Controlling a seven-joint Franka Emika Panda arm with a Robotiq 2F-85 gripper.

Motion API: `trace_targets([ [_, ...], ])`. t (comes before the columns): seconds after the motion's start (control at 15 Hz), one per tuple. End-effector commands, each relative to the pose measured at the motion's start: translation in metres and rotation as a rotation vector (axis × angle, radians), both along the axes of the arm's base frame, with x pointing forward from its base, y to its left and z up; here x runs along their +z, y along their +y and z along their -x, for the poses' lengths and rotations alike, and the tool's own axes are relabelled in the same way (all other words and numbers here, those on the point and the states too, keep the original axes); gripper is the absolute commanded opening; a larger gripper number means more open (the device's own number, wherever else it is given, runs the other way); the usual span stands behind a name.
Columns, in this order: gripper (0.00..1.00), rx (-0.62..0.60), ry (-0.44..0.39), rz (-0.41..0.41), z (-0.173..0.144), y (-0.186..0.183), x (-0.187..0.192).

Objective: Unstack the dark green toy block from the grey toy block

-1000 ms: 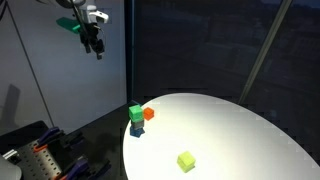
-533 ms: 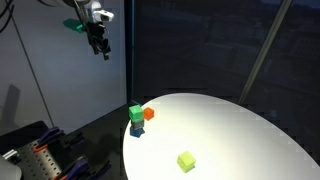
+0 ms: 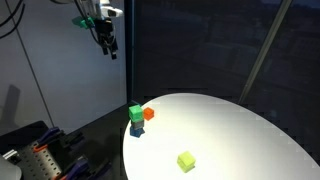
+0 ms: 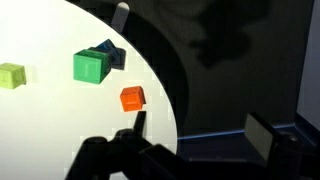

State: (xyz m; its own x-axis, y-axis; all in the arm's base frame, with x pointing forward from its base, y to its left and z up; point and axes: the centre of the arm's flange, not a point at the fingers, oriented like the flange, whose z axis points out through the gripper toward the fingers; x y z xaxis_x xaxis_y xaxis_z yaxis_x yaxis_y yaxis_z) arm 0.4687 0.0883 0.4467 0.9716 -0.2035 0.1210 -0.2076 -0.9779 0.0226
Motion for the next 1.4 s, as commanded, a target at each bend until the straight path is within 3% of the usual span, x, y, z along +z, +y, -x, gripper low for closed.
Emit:
trace_targets([
  [0.0, 1.0, -0.059, 0.046, -0.006, -0.021, -0.016, 0.02],
  [0.67, 1.0, -0.328, 0.08, -0.008, -0.058, -0.088, 0.015],
  [1.33, 1.0, -0.555, 0.118, -0.013, -0.052, -0.142, -0.013],
])
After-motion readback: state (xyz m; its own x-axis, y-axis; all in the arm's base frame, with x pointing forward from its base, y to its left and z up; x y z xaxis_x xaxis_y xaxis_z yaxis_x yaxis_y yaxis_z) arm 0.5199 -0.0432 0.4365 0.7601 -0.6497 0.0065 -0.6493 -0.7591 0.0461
